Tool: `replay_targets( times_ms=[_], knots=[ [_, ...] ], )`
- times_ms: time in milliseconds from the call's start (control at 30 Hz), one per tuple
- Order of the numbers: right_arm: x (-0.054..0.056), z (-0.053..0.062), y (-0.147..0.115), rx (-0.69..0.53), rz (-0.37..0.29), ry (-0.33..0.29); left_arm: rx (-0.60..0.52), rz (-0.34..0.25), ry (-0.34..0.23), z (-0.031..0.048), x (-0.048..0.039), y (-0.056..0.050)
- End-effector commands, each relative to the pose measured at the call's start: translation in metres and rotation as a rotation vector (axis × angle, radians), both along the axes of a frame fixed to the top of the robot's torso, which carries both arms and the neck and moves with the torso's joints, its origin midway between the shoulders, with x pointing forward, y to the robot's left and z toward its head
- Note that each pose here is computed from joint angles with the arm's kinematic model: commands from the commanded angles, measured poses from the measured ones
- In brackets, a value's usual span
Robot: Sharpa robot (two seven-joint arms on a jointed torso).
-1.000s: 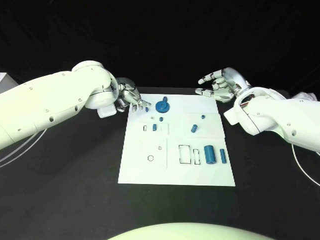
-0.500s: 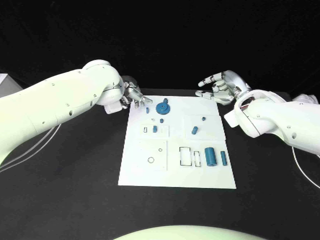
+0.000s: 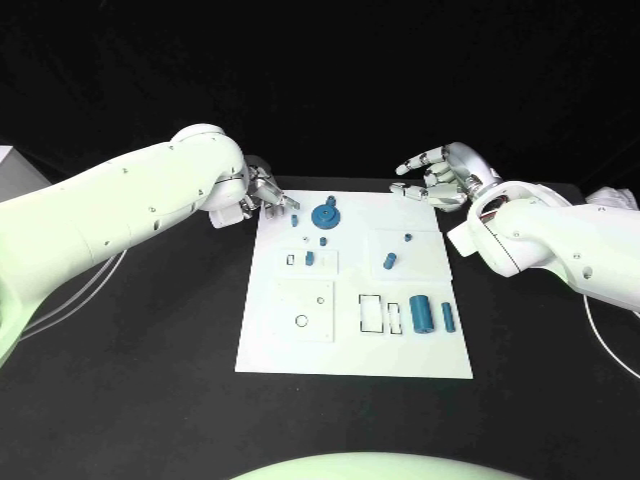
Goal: Assemble the parts on the task board
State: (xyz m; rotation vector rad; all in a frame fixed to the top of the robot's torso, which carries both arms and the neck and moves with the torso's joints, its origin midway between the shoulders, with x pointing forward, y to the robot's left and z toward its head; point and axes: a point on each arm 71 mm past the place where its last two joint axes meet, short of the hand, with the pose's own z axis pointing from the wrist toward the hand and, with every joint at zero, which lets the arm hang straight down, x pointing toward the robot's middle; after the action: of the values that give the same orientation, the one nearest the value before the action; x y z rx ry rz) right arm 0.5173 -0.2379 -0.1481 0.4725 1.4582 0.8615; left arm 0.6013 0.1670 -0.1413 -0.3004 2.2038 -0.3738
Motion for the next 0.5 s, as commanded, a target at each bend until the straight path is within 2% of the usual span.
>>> replay_targets(
  times_ms=[33, 500],
  knots=[
    [-0.0001, 0.0000, 0.0017, -0.001, 0.017, -0.001, 0.006, -0.028, 0.012, -0.0009, 0.0001, -0.0026],
    [0.0001, -0.0001, 0.0032, -0.001, 0.020, -0.001, -0.004, -0.039, 0.042, -0.0072, 0.0003, -0.0076]
  ],
)
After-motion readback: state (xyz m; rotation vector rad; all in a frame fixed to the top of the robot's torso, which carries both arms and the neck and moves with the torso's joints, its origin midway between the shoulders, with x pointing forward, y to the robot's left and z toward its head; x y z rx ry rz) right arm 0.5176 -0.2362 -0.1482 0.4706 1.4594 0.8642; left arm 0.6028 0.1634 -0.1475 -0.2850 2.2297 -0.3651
